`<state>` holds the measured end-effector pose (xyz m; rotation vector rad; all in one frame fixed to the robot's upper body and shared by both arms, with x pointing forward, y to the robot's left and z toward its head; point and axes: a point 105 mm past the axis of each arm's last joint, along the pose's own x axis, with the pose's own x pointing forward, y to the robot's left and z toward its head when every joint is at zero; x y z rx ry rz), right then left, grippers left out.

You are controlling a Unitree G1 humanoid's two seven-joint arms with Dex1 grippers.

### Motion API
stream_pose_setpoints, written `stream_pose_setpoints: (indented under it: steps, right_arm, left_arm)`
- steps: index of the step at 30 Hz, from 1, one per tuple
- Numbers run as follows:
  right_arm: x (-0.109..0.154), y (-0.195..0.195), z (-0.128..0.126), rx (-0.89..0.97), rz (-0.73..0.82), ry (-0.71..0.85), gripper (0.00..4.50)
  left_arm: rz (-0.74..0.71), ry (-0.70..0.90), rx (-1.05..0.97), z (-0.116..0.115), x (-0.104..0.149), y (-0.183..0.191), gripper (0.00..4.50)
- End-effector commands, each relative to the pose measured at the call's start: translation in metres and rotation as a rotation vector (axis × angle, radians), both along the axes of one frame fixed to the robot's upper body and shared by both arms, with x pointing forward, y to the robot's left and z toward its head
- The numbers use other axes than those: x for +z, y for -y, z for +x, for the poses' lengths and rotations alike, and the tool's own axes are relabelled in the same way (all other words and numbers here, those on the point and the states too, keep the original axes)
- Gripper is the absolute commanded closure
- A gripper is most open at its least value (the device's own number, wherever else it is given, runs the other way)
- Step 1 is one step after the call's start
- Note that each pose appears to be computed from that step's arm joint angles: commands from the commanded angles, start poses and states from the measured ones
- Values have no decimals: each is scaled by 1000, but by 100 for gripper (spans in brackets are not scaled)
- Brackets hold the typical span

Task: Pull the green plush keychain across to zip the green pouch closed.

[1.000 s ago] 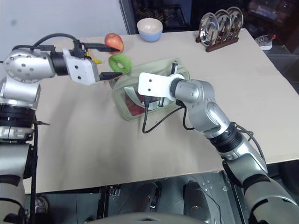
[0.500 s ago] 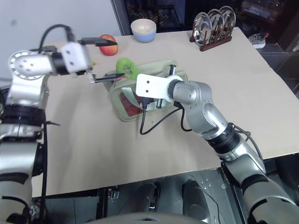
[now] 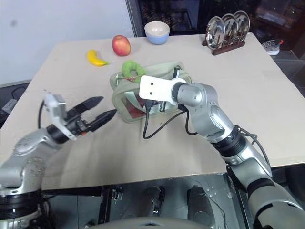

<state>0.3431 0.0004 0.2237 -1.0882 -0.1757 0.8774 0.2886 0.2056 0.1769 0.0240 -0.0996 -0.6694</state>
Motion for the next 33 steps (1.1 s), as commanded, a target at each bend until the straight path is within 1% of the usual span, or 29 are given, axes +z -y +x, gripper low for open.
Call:
stream_pose_setpoints:
  steps: [1, 2, 6, 8, 10, 11, 12, 13, 16, 17, 24, 26, 28, 29, 31, 33]
  right_arm:
    - [20, -1, -2, 18, 31, 53, 450]
    - [21, 0, -2, 17, 30, 53, 450]
    - [21, 1, -1, 11, 27, 55, 450]
    - [21, 2, 0, 7, 26, 57, 450]
    - [21, 3, 1, 1, 25, 60, 450]
    - [21, 4, 1, -3, 26, 62, 450]
    - [21, 4, 1, -6, 26, 63, 450]
    - [21, 5, 2, -9, 25, 64, 450]
    - [22, 6, 3, -18, 24, 68, 450]
    - [22, 6, 4, -20, 24, 69, 450]
    - [23, 8, 6, -27, 27, 69, 450]
    - [20, 6, 1, 14, 29, 17, 450]
    - [25, 9, -3, 27, 61, -7, 374]
    - [28, 10, -3, 24, 73, -5, 349]
    - [36, 19, -11, 50, 166, -118, 265]
    - [53, 24, -19, 88, 263, -208, 265]
  left_arm:
    - [25, 92, 126, 8, 4, 9, 10]
    - [27, 106, 160, 12, 4, 10, 10]
    - [24, 121, 142, 15, 3, 23, 10]
    - [21, 128, 137, 16, 3, 27, 48]
    - [36, 141, 130, 16, 3, 31, 119]
    - [35, 149, 130, 16, 4, 32, 142]
    - [29, 156, 131, 16, 5, 33, 204]
    - [28, 162, 133, 16, 6, 33, 230]
    - [31, 184, 139, 16, 10, 34, 384]
    - [31, 188, 139, 16, 11, 35, 444]
    - [48, 212, 163, 17, 12, 35, 448]
    - [54, 214, 166, 17, 12, 35, 448]
    - [60, 214, 167, 18, 11, 33, 450]
    - [61, 214, 167, 18, 10, 33, 450]
    - [81, 218, 153, 19, 9, 30, 450]
    - [110, 222, 137, 20, 7, 26, 450]
